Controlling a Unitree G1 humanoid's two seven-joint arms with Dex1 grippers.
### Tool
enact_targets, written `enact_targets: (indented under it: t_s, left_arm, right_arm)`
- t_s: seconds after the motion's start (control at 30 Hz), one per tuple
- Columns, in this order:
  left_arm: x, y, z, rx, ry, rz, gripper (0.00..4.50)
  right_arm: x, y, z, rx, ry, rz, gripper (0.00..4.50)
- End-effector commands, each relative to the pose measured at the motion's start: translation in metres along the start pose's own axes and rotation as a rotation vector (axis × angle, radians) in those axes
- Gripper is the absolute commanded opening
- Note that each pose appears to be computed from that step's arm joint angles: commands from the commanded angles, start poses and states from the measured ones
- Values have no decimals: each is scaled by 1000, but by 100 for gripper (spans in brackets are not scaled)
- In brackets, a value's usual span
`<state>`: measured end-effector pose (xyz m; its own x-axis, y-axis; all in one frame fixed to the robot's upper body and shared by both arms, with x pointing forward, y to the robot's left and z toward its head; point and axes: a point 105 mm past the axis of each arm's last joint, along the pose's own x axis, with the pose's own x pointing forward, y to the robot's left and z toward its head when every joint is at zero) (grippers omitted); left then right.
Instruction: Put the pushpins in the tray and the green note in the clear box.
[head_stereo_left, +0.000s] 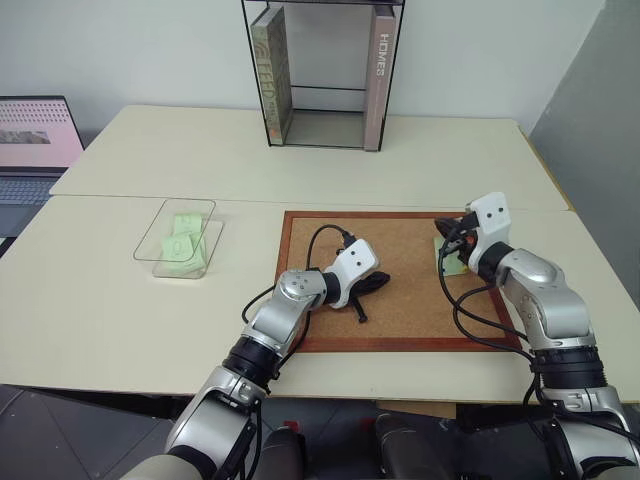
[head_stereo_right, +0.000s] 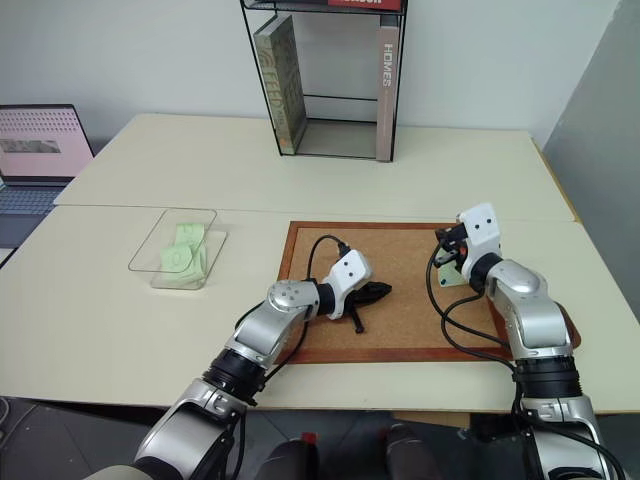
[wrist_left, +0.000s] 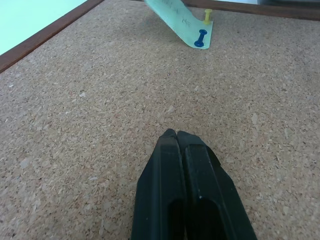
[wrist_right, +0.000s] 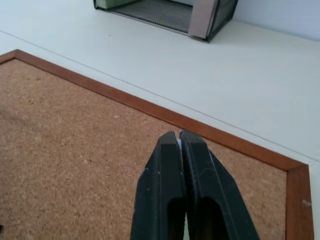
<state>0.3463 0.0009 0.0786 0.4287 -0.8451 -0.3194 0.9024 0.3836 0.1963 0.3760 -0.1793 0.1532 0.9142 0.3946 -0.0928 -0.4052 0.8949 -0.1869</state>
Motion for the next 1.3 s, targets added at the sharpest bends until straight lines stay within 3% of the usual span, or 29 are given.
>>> enact_targets:
  t_s: [0.03, 0.17, 0.53, 0.8, 1.1, 1.3]
  left_arm:
    - [4, -9, -16, -13, 62, -27, 0]
    - [4, -13, -16, -13, 61, -32, 0]
    - [7, -16, -15, 16, 58, -54, 0]
    - [8, -19, -14, 31, 57, -67, 0]
    - [6, -17, -14, 34, 59, -56, 0]
    - [5, -16, -17, 33, 63, -52, 0]
  right_arm:
    - [-37, -22, 34, -41, -81, -104, 3]
    - [-76, -27, 26, -99, -19, -156, 3]
    - [-166, -57, -47, -261, 393, -335, 3]
    - [-173, -58, -68, -228, 449, -347, 3]
    - [-169, -62, -75, -179, 461, -359, 180]
    - [-164, -68, -48, -190, 358, -383, 294]
